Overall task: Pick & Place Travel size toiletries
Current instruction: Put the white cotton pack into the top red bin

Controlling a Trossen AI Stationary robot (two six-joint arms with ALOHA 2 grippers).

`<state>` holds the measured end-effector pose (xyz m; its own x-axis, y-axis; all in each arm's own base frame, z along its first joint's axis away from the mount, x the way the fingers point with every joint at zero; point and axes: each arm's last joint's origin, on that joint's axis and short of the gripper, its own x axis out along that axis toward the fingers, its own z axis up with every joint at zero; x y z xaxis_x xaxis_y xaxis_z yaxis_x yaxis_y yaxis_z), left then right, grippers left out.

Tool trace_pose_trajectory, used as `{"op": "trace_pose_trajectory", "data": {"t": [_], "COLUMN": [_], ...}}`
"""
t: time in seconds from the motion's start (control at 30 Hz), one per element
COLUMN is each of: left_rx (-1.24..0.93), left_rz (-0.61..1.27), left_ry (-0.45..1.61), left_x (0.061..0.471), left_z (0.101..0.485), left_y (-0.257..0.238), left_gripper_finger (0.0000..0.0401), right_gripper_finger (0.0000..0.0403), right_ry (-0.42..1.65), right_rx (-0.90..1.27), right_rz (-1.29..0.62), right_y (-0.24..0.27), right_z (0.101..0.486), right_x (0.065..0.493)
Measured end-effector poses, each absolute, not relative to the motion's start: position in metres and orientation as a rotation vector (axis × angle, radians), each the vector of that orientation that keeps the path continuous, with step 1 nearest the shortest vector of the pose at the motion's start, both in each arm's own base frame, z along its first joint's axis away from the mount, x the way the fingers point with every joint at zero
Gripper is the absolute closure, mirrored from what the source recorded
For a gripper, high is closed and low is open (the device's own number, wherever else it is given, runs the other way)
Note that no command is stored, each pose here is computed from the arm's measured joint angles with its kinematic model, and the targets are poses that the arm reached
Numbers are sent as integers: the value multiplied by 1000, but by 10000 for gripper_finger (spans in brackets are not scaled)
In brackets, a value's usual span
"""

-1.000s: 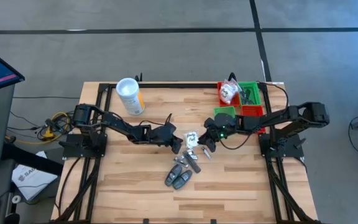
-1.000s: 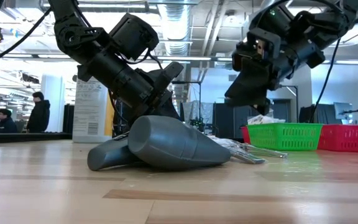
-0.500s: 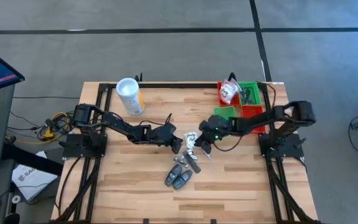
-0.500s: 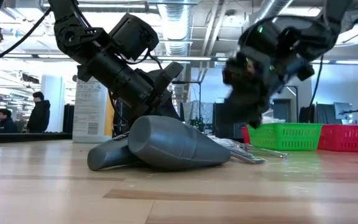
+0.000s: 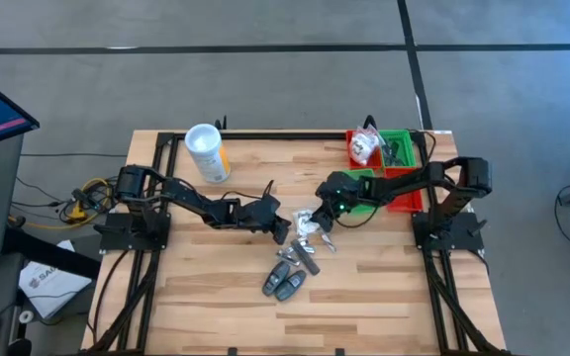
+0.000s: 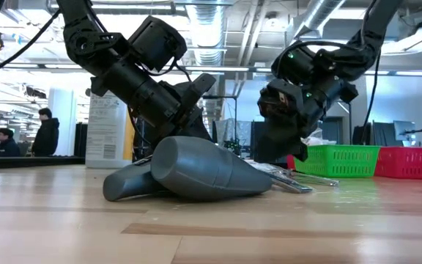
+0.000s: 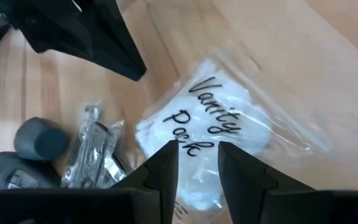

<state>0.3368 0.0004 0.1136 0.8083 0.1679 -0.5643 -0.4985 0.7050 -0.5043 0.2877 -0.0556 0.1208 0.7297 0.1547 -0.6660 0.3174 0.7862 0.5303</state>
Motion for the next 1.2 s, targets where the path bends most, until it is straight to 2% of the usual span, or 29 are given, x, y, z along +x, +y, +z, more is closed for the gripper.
{"op": "trace_pose_trajectory", "data": {"t": [0.77,1.2], "left_rx": [-693,-693], "left_rz": [397,397], "left_ry": [505,504], "left_x": [337,337], "left_z": [114,114], "left_y": [1,1], "left_gripper_finger": [397,397], "right_gripper_finger": [298,298], "right_ry": [804,850], "right_rx": [689,663], "right_rz": [-158,-131], "right_y": [-82,-73], "right_z": [121,119], "right_x": [274,273]}}
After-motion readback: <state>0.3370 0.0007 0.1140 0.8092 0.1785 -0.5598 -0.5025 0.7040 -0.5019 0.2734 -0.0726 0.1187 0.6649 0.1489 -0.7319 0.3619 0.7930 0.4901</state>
